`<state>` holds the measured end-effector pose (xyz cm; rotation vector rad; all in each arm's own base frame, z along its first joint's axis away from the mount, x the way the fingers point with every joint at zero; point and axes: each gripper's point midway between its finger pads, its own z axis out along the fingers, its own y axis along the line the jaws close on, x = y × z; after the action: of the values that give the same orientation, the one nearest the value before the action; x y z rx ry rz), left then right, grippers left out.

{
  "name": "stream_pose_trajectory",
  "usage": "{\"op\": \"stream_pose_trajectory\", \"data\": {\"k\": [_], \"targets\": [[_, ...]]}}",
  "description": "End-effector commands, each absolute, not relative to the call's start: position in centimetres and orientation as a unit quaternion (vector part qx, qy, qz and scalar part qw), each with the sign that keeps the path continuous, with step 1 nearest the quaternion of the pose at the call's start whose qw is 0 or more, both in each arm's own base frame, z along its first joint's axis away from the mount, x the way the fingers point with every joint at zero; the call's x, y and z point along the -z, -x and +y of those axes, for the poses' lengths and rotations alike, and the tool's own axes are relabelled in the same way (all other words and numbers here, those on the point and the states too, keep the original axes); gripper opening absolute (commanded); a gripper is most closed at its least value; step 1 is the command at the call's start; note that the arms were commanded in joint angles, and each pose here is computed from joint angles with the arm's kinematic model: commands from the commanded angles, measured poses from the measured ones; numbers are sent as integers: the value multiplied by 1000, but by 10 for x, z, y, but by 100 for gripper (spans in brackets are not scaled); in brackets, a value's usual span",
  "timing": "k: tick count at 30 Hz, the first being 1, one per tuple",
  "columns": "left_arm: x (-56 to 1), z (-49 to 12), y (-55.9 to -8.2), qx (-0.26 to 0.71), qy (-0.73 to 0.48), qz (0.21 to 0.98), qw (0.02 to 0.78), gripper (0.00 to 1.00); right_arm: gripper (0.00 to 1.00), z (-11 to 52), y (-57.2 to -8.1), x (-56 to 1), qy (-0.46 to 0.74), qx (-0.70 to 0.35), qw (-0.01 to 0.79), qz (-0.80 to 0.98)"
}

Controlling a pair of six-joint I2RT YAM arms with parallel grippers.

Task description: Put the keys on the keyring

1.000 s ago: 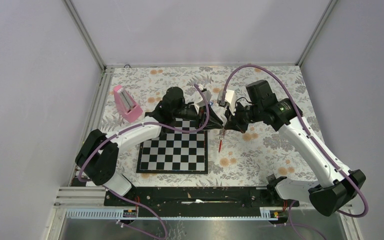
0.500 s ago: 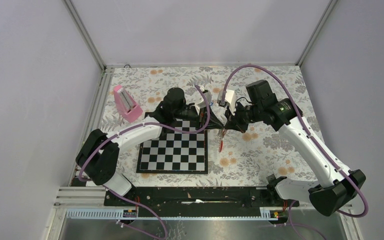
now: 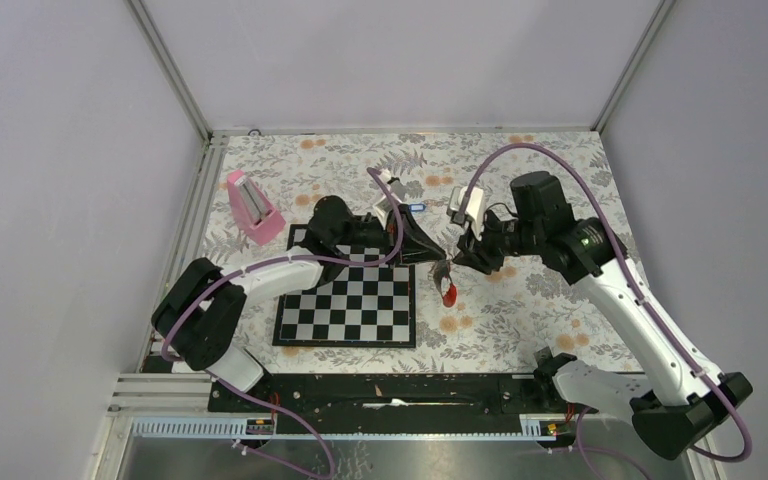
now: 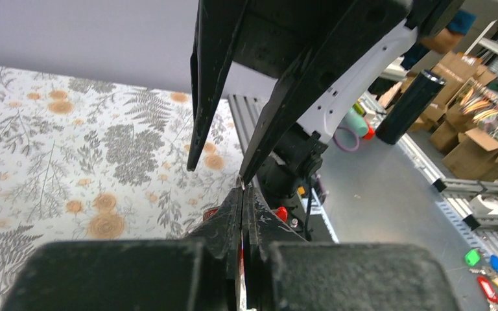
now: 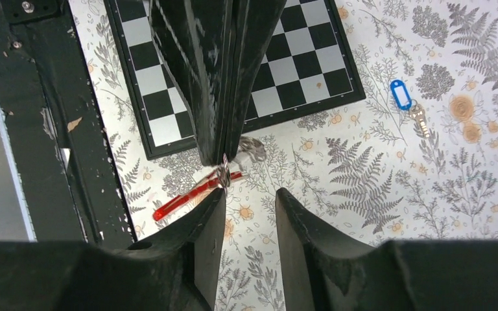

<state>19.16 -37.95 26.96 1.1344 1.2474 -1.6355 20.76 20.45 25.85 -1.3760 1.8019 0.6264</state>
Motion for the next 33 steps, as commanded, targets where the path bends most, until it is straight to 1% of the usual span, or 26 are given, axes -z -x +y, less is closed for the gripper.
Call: {"op": "stream_pose_trajectory", "data": {"k": [1,5,19,24,27,29,31,33], "targets": [[-315,-371,-181,673,-427,427,427,0,42,203,-203,-265,565,-235,418,671],[-318,-370,-181,678,-420,427,427,0,42,202,-189,-268,589,-246,420,646],[-311,-372,-183,678,-418,436,420,0,44,211,-189,-278,591,-264,430,630],[-310,-372,-183,677,-418,437,419,0,42,213,-190,-284,591,-268,431,627],[-311,-372,-183,677,-418,437,419,0,38,215,-190,-283,591,-274,427,626],[-310,-372,-183,677,-418,438,419,0,33,217,-190,-283,591,-278,426,626],[-310,-372,-183,676,-418,439,419,0,25,218,-190,-282,590,-282,424,627],[-310,-372,-183,677,-418,438,419,0,14,219,-189,-282,591,-286,422,625]]}}
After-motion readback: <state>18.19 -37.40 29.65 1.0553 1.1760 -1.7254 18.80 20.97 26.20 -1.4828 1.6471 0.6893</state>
